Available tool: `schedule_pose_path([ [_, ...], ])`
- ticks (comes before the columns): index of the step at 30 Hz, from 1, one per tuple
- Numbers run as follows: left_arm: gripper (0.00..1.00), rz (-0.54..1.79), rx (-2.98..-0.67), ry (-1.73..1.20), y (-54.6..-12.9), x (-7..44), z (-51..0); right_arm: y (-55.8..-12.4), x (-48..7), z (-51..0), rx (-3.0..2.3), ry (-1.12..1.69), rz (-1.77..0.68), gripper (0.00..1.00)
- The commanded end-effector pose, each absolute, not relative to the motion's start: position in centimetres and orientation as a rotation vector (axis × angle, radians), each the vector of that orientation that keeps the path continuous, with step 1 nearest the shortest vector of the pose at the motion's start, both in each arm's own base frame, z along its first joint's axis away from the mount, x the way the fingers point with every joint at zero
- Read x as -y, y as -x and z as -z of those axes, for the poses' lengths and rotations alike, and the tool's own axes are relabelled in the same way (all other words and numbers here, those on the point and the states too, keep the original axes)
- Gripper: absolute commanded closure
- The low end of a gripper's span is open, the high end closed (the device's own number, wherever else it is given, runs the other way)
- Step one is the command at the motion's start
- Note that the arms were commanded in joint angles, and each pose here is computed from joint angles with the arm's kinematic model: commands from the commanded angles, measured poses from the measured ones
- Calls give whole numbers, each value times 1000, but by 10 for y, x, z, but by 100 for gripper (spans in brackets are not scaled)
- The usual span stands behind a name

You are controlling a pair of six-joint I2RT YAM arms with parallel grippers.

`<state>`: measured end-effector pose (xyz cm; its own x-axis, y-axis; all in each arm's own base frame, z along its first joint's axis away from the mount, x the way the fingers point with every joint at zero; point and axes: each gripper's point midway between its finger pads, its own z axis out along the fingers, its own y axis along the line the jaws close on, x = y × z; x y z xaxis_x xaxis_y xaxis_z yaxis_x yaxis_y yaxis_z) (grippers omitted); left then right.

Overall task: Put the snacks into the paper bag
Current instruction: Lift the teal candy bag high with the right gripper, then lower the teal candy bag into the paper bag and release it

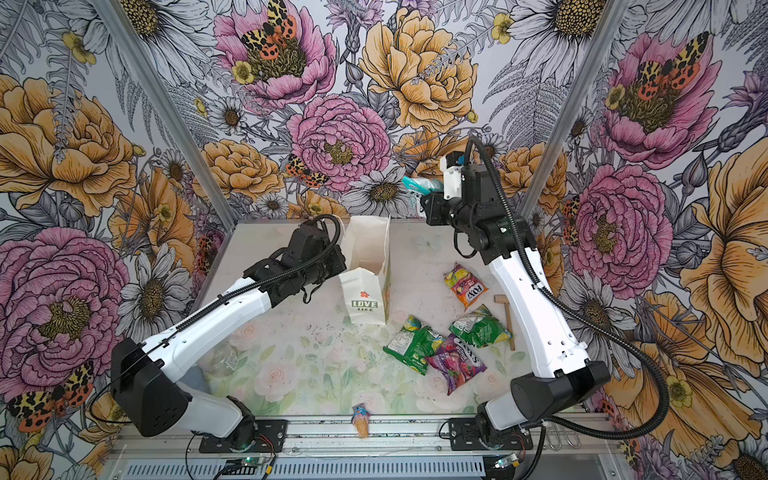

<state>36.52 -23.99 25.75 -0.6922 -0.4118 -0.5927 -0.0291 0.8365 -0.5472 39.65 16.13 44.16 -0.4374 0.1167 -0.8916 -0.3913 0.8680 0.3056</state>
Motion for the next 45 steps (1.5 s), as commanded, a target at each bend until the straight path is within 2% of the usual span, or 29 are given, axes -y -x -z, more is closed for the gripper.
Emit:
schedule_pose_path([
  [1,100,674,-2299,304,-357,244,-252,-378,-196,-521,-1654,313,-841,100],
  [8,100,677,-2299,302,-356,246,-252,-362,-259,-555,-1512,464,-1031,100],
  [16,100,681,-2298,299,-356,245,-253,-370,-311,-530,-1579,505,-1128,100],
  [32,100,684,-2292,311,-355,244,-251,-406,-319,-424,-1863,427,-1086,100],
  [45,100,690,-2288,307,-357,245,-253,-410,-299,-375,-2050,372,-990,100],
])
